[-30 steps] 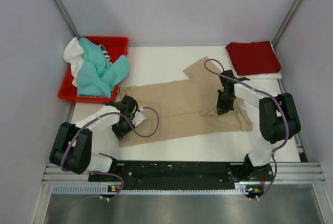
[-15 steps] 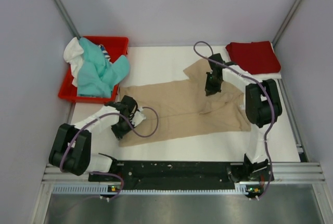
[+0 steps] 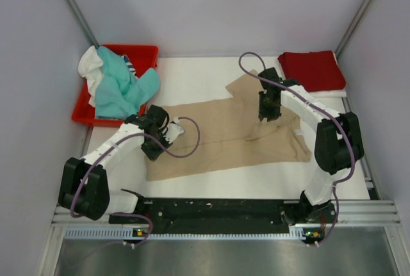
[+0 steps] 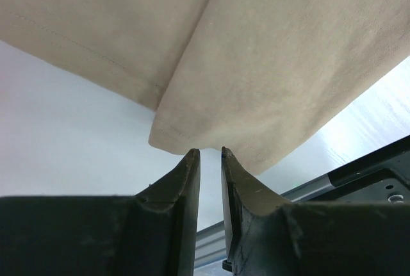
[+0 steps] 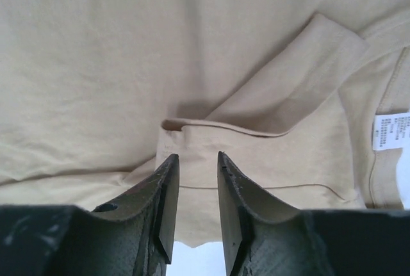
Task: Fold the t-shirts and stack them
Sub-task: Fold the flattened tshirt in 1/3 of the way
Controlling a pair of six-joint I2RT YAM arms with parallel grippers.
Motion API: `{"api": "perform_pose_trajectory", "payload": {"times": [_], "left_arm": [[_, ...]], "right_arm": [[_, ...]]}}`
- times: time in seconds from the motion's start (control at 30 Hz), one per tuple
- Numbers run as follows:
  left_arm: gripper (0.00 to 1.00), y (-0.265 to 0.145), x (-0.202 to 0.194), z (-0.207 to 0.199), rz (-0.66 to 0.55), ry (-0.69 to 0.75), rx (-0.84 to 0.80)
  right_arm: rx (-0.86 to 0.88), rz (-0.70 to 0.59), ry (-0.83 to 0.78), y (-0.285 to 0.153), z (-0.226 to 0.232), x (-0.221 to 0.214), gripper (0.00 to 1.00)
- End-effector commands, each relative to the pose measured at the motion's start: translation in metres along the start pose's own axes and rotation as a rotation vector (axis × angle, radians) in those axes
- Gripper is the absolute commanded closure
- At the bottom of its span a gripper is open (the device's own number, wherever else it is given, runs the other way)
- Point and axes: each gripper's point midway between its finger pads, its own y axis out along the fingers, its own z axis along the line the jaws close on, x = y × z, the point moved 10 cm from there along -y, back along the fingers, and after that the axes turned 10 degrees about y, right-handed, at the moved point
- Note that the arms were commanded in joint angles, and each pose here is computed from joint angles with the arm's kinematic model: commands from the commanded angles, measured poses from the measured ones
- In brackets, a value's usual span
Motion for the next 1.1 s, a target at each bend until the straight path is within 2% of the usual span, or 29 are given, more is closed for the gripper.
{"api": "perform_pose_trajectory", "payload": {"times": [0.0,0.3,0.43,0.53,0.73,0.93,1.07], "left_arm": [[0.75,-0.01,0.002,-0.001,-0.037,0.008,-0.015],[0.75,-0.001,-0.006,-0.008,-0.025,0.013,-0.032],[0.75,-0.001,-0.005,-0.008,-0.023,0.015,-0.036],[0.75,0.0,-0.006,-0.008,-0.021,0.015,-0.033],[0.75,0.002,-0.008,-0.009,-0.015,0.019,-0.032],[0.75,0.001,-0.009,-0.01,-0.015,0.019,-0.034],[0.75,0.002,-0.01,-0.01,-0.007,0.018,-0.033]], "right_arm": [[-0.059,0.014,-0.061,0.016,0.023,-0.013,0.69],[-0.131,0.034,-0.089,0.038,0.028,-0.015,0.71],[-0.126,0.027,-0.096,0.041,0.033,-0.009,0.84],[-0.124,0.03,-0.113,0.044,0.036,-0.007,1.0],[-0.108,0.008,-0.159,0.041,0.041,0.0,1.0],[0.004,-0.042,-0.237,0.04,0.064,0.004,1.0],[0.058,-0.03,-0.242,0.051,0.072,0.004,1.0]]}}
